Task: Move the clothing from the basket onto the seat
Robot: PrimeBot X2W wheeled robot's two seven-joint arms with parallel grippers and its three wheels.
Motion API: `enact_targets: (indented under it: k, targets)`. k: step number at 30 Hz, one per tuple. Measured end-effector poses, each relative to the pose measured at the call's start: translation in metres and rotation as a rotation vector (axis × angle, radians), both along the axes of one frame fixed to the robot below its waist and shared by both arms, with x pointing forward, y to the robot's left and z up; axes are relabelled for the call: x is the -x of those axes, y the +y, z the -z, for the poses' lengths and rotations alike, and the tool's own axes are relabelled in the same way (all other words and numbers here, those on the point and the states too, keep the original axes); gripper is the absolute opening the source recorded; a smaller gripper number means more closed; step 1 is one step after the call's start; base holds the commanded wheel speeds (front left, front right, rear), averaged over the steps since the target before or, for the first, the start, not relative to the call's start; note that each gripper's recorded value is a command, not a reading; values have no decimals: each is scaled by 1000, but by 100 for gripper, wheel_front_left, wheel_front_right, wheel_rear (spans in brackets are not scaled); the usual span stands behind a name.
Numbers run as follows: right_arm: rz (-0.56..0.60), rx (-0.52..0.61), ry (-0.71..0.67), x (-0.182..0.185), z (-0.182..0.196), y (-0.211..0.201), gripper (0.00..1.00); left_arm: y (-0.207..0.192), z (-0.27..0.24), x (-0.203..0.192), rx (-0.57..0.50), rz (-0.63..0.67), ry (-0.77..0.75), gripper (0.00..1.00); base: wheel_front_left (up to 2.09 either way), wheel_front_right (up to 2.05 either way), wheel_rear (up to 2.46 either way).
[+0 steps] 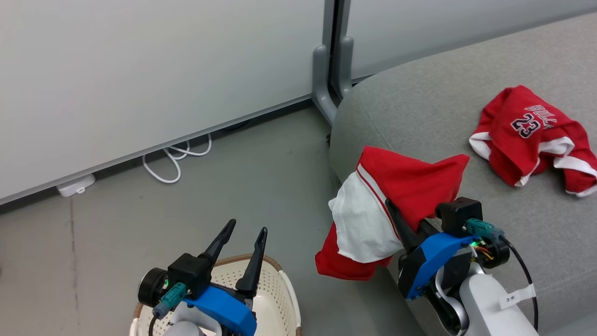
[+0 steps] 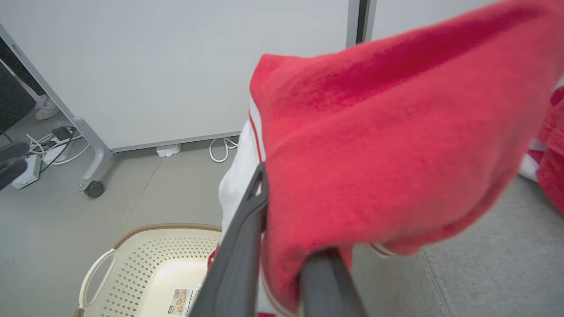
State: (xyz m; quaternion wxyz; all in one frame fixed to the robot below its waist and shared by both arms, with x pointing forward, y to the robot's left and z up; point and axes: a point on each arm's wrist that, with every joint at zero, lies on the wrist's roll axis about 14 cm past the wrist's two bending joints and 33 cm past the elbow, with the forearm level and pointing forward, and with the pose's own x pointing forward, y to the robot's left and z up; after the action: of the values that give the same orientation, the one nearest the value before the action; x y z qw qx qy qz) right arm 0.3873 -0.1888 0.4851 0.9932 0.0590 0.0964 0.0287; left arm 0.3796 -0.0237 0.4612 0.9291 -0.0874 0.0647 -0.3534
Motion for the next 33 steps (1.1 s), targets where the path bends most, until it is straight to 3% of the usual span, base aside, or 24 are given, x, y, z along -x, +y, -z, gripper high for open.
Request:
enact_targets:
  k: [14,33]
  targets:
    - [203,4,9,42,2,-65,0,-64,1,7,10,195,1,100,0,0,0]
    - [302,-2,21,68,7,-91,0,-94,5,17,12,297,9,100,0,0,0]
